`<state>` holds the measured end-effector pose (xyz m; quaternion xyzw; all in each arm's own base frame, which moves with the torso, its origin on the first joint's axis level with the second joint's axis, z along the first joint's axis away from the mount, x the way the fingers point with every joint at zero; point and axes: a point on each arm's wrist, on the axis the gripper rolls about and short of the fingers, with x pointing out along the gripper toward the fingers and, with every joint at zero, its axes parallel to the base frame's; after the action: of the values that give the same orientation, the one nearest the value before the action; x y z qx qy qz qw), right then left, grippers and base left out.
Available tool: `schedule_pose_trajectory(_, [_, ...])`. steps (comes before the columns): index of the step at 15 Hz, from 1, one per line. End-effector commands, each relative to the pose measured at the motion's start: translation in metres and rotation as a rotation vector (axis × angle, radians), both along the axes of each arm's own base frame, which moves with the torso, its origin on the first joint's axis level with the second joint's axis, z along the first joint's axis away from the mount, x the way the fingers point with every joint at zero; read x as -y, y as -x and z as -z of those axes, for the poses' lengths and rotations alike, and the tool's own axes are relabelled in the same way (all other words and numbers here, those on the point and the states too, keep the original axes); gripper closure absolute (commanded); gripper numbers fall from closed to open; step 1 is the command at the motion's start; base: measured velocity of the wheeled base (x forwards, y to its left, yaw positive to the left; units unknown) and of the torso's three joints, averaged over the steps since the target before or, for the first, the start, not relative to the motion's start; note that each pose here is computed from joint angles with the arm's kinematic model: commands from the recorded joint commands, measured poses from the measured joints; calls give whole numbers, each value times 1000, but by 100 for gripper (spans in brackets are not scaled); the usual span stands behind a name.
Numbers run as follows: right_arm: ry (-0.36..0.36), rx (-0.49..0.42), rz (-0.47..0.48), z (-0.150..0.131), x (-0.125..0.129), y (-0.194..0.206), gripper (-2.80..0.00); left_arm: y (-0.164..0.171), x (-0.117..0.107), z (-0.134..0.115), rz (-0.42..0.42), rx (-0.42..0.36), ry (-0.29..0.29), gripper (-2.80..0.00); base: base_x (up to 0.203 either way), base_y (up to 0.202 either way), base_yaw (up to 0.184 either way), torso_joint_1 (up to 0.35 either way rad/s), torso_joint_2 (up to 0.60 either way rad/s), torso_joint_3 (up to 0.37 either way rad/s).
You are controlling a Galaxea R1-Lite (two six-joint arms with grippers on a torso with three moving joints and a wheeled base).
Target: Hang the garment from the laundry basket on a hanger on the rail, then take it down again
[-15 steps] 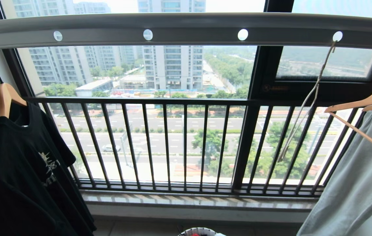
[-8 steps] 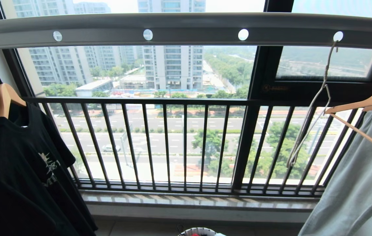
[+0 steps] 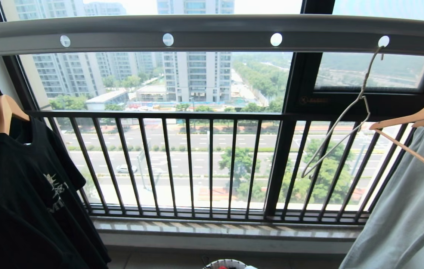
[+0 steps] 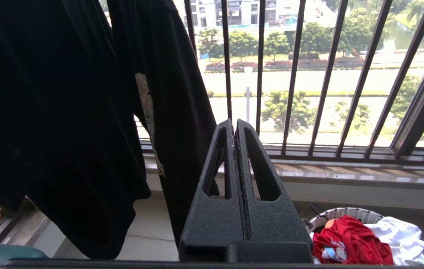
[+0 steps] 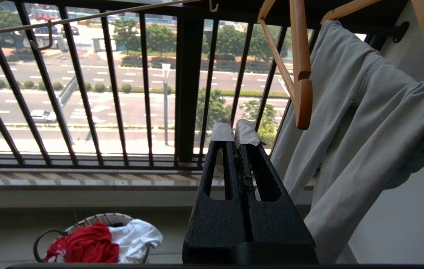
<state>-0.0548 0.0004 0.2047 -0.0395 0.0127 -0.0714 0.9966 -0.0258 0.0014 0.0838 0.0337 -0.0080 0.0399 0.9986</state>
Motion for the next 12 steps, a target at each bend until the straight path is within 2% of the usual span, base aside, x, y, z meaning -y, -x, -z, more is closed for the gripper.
schedule_pose_trajectory(1, [-4, -30, -31, 11, 0, -3, 0, -2, 0, 3, 15, 0, -2, 0, 0, 0, 0, 0, 0, 0])
schedule_pose_trajectory(2, [-3, -40, -48, 15, 0, -4, 0, -3, 1, 4, 26, 15, -16, 0, 0, 0, 0, 0, 0, 0])
schedule_pose_trajectory(3, [8, -51, -77, 23, 2, -4, 0, -3, 1, 9, 47, -23, -36, 0, 0, 0, 0, 0, 0, 0])
schedule_pose_trajectory(4, [24, -63, -92, 32, 2, -4, 0, -3, 1, 9, 53, -25, -31, 0, 0, 0, 0, 0, 0, 0])
schedule_pose_trajectory(8, [41, -40, -130, 76, 1, -10, 0, -3, 1, 9, 52, -20, 36, 0, 0, 0, 0, 0, 0, 0])
schedule_pose_trajectory(12, [45, 35, -156, 116, 0, -27, 0, -3, 1, 9, 49, -19, 56, 0, 0, 0, 0, 0, 0, 0])
